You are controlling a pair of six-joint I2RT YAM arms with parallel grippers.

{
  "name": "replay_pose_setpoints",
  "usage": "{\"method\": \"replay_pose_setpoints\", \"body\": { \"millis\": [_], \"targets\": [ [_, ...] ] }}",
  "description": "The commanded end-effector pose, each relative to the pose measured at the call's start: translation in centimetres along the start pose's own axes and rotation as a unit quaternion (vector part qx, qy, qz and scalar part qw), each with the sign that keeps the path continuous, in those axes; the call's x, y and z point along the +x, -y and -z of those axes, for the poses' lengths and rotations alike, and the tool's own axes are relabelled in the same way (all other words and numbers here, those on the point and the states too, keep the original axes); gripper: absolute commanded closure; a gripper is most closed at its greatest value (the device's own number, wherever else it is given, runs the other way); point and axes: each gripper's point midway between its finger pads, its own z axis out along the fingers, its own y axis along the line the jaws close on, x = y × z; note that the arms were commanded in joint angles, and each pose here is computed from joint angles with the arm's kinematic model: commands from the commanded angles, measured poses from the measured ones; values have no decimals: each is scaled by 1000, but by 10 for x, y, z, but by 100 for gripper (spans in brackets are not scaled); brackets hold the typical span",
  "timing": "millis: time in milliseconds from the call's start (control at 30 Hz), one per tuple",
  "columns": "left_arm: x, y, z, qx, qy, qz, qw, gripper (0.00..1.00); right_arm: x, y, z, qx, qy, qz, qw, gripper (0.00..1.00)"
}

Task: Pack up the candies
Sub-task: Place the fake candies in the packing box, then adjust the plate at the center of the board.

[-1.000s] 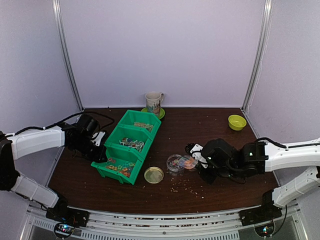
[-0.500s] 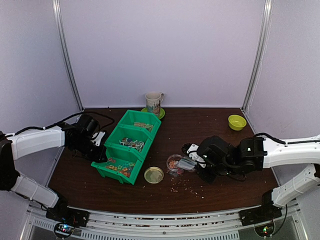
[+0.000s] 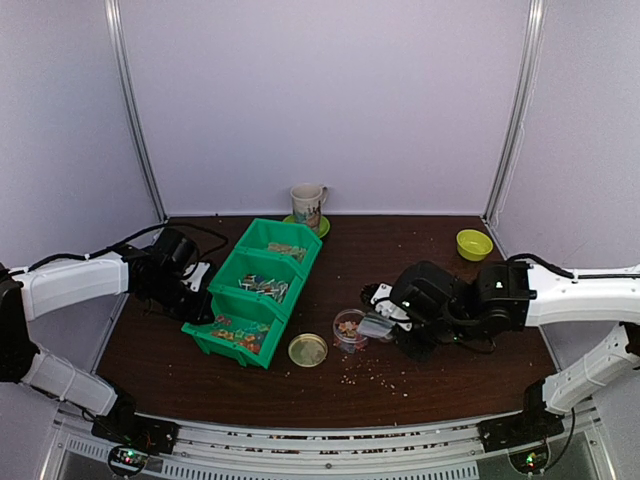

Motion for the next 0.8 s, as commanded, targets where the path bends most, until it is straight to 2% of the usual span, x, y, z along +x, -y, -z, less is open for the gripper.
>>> {"method": "replay_pose_setpoints", "body": {
  "millis": [0,167,533,667,767],
  "targets": [
    [-68,29,38,59,133,-16,989,100,-26,-5,18,-19,27,15,999,100],
    [-68,29,38,58,132,-17,989,100,-60,-24,31,-58,58,35,996,100],
    [-67,24,38,44,131,-15,990,100,-128,-73,31,-82,63,105,989,100],
    [-66,31,36,70,130,-16,989,100,-139,-74,27,-69,63,93,991,100],
    [-67,35,34,94,129,-11,987,100,-150,-67,40,-64,102,64,991,100]
  ]
}}
